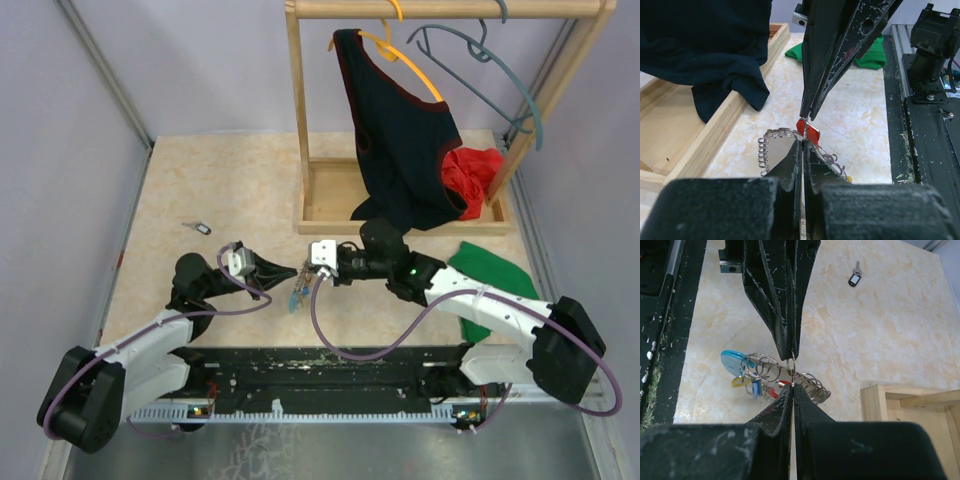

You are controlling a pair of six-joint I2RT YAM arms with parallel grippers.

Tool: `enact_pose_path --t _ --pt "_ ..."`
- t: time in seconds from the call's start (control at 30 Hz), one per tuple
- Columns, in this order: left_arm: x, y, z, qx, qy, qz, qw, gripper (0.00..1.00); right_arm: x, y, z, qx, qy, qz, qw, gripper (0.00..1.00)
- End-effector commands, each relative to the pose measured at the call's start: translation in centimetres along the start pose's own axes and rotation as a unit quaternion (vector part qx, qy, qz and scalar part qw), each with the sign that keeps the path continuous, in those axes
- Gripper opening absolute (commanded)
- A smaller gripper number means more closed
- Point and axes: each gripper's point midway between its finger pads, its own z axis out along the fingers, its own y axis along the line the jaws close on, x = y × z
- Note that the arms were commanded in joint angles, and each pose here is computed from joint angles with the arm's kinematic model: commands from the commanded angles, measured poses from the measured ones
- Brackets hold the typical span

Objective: Put the keys on the keyring

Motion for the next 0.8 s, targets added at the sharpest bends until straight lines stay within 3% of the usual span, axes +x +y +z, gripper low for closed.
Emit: enact_pose_path --t 0.0,0.77 --pt "-1.73 0.17 0.35 0.011 -0.019 0.023 0.999 0.01 -3.91 -1.44 -0.30 0.017 -0.053 -0.033 0.998 0.00" --pt "-1.80 -0.30 0.63 0.035 -0.020 0.015 0.999 0.01 -4.64 -0.69 0.22 -0.013 -0.069 -0.027 0.997 0.00"
